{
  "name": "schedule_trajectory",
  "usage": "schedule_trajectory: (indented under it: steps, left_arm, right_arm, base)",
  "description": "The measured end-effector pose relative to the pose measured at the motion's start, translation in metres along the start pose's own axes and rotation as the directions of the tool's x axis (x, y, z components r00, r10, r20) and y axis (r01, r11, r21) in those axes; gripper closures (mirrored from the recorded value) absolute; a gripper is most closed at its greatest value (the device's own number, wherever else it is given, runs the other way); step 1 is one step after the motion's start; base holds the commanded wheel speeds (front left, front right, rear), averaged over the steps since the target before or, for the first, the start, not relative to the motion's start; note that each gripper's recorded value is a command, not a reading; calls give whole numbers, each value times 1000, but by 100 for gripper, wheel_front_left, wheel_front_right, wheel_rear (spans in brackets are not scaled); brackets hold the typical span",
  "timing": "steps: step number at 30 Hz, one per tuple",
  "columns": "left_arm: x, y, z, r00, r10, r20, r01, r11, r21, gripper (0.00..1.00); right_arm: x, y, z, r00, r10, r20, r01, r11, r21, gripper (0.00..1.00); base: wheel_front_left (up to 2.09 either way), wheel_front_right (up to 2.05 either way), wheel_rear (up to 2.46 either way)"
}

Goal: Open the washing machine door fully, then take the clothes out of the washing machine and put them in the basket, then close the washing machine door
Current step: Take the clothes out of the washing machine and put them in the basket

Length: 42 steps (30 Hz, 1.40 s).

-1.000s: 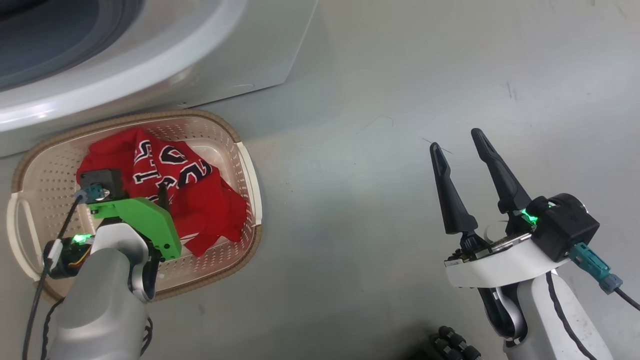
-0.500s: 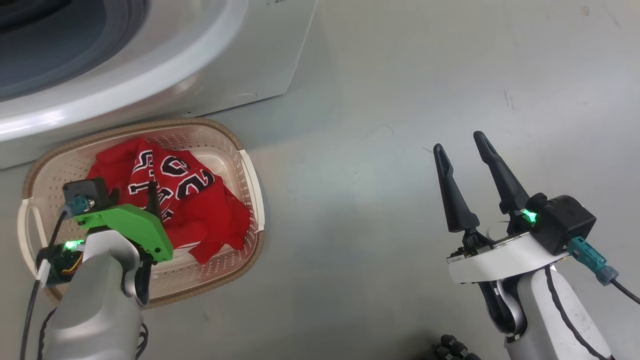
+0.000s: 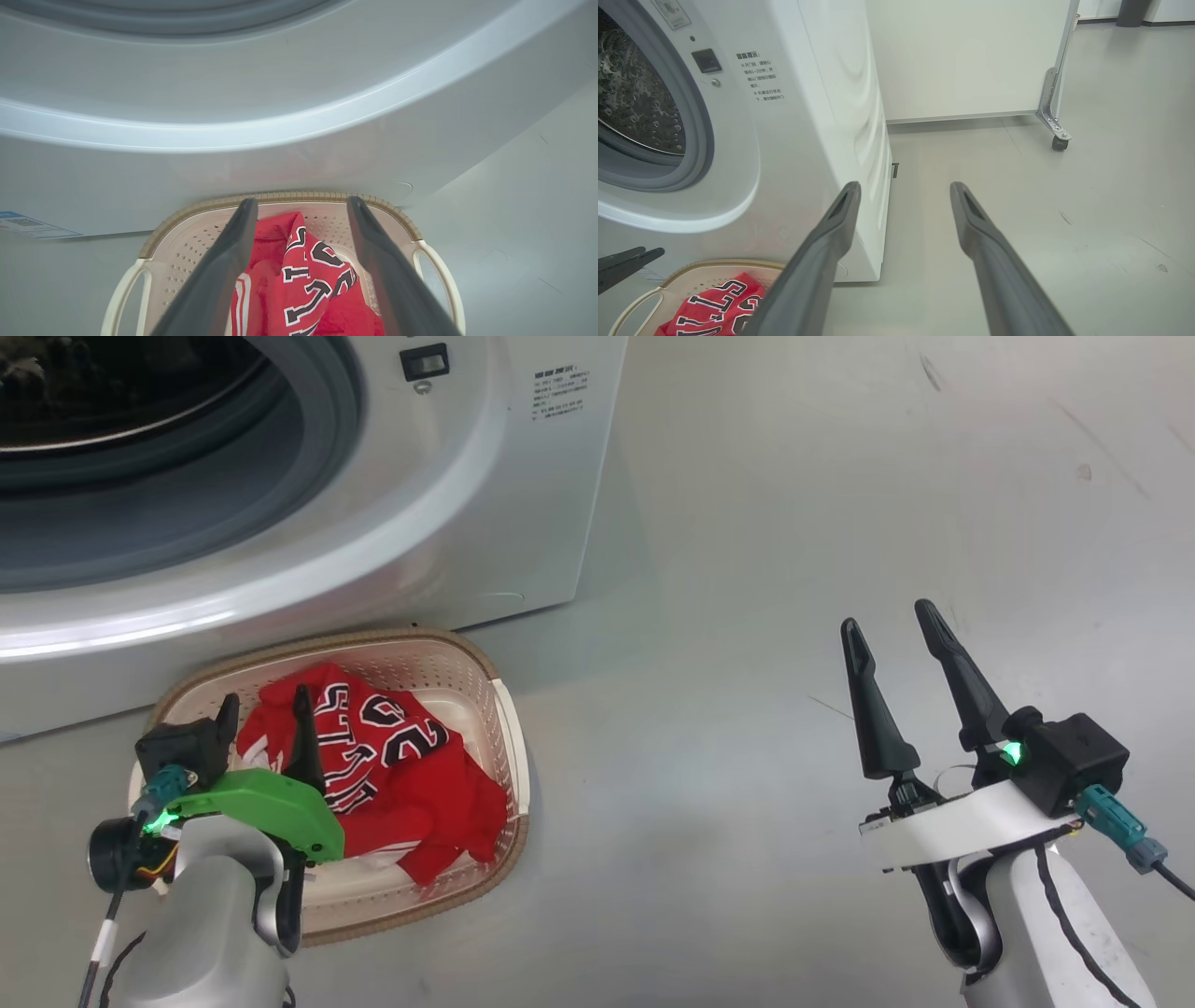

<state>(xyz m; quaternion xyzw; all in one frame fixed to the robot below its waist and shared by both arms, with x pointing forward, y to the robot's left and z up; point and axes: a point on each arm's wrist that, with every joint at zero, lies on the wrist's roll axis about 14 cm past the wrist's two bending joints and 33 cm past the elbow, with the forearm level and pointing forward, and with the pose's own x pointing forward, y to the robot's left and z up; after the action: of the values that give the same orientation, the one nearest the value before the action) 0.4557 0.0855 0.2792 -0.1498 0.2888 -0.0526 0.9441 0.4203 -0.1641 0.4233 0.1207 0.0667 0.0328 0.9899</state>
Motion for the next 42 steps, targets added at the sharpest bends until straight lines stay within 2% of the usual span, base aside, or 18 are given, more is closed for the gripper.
schedule_trajectory:
  steps: [9,11,14,23,30,42]
  left_arm:
    - [-30,-20,80,969,-61,238,45,996,72,0]
    - [-47,-26,114,936,-77,342,46,994,97,0]
    - [-60,-27,124,922,-80,380,39,993,113,0]
    - [-121,-29,126,889,-99,447,26,986,165,0]
    - [-167,-24,120,868,-82,490,3,987,160,0]
    - [-209,-25,128,816,-77,573,-25,986,168,0]
  right_arm:
    - [-16,11,17,999,30,38,-30,999,-17,0]
    - [-22,15,24,998,45,54,-43,999,-30,0]
    - [-26,18,27,997,51,61,-50,998,-30,0]
    - [-49,35,38,992,89,92,-85,995,-48,0]
    - [-73,50,43,985,125,115,-120,991,-56,0]
    - [-89,65,55,974,161,158,-152,986,-71,0]
  base:
    - [0,0,0]
    - [0,0,0]
    - [0,0,0]
    - [0,0,0]
    - [0,0,0]
    - [0,0,0]
